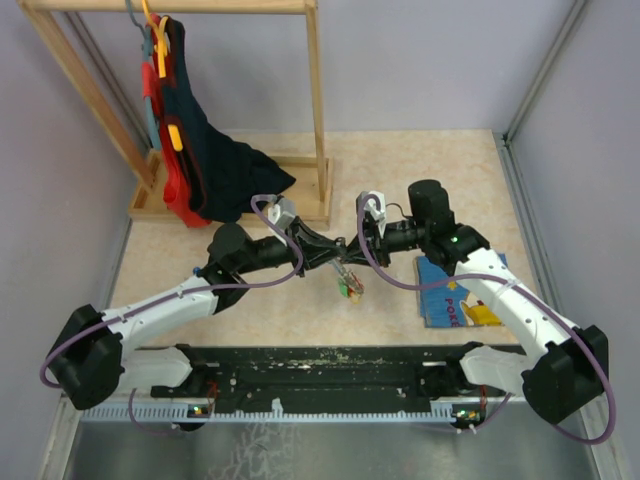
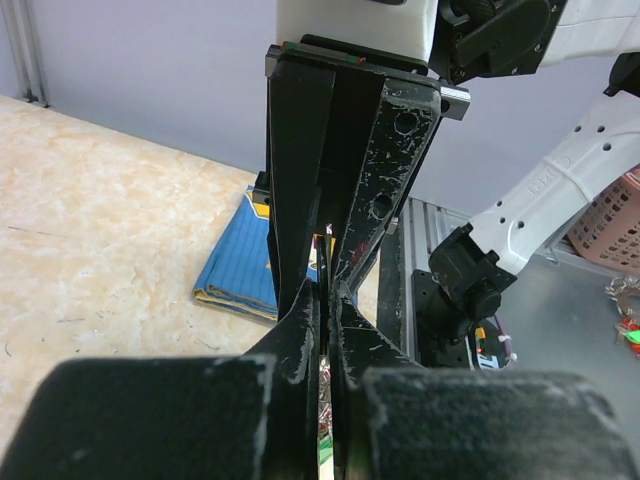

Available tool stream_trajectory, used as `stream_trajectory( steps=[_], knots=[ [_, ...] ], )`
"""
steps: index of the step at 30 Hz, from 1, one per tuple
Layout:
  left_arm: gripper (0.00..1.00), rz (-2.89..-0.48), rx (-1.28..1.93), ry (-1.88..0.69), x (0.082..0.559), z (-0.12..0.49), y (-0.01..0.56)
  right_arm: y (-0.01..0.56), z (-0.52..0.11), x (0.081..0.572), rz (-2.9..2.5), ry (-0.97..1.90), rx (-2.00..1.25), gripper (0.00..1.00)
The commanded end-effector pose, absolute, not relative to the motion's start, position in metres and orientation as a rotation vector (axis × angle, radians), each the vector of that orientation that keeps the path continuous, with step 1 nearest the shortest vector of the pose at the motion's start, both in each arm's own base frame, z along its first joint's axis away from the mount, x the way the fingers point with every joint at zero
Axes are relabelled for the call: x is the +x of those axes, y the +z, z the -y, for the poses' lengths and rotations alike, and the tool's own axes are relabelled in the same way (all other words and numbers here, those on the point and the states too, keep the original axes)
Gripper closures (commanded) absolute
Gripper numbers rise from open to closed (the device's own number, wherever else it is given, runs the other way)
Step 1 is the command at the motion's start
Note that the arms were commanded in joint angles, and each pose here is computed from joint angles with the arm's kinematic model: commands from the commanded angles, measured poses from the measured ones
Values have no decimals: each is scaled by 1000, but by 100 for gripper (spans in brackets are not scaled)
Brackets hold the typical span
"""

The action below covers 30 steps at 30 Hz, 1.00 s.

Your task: Remove the keys from the keyring

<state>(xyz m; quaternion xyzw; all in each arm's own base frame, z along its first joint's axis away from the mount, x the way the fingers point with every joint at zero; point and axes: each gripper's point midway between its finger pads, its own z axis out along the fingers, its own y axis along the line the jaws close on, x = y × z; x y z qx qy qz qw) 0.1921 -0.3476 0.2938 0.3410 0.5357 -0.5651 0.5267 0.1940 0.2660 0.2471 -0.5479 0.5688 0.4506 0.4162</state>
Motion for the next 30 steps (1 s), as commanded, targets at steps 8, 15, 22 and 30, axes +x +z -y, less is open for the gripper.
stream_trajectory(
  steps=[8, 15, 22, 30],
  knots=[
    [100, -1144, 809, -1360, 188, 345, 331, 256, -272, 190, -1362, 1142, -1405, 100],
    [100, -1104, 800, -1292, 184, 331, 330, 265, -269, 188, -1348, 1166, -1394, 100],
    [100, -1190, 748, -1197, 190, 313, 300, 266, -267, 189, -1347, 1178, -1386, 100],
    [100, -1267, 760, -1159, 197, 313, 277, 266, -268, 189, -1349, 1186, -1383, 100]
  ],
)
